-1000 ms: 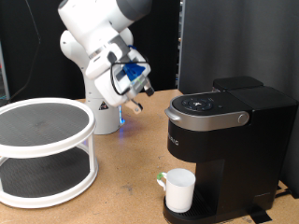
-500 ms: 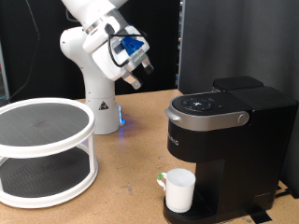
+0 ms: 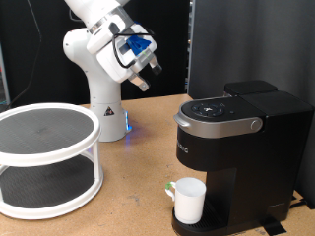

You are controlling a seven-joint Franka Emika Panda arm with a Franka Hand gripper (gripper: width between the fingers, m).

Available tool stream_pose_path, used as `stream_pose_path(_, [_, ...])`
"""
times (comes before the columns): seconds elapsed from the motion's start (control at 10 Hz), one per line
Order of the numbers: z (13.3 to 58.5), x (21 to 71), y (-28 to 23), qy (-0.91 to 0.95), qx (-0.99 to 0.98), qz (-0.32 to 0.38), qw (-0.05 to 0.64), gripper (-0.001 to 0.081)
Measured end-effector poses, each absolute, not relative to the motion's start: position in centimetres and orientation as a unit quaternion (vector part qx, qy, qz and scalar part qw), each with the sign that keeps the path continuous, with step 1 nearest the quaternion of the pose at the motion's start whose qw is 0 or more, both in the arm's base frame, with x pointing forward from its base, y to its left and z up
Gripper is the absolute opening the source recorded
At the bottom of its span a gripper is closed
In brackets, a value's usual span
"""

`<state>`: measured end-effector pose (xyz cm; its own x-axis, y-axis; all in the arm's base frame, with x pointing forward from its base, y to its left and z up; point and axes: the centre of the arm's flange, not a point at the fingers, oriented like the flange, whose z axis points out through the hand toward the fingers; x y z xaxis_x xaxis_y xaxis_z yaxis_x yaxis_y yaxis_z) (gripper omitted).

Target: Make a cup of coffee with the keurig machine

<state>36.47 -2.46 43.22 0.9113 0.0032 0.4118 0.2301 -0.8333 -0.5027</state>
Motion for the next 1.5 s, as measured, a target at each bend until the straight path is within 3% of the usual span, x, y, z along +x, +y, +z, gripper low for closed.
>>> stream_pose_path(0.6, [48.1,38.3,0.6,-0.079,-0.928,-0.232,0.281,0.0805])
stream_pose_path(1.1, [51.0,40.1,4.8,-0.145,-0.960,-0.137,0.195,0.0805])
stream_pose_path(1.3, [51.0,40.0,4.8,-0.163,-0.959,-0.141,0.183,0.0805])
stream_pose_path(1.5, [51.9,40.0,5.9,-0.219,-0.961,-0.129,0.109,0.0805])
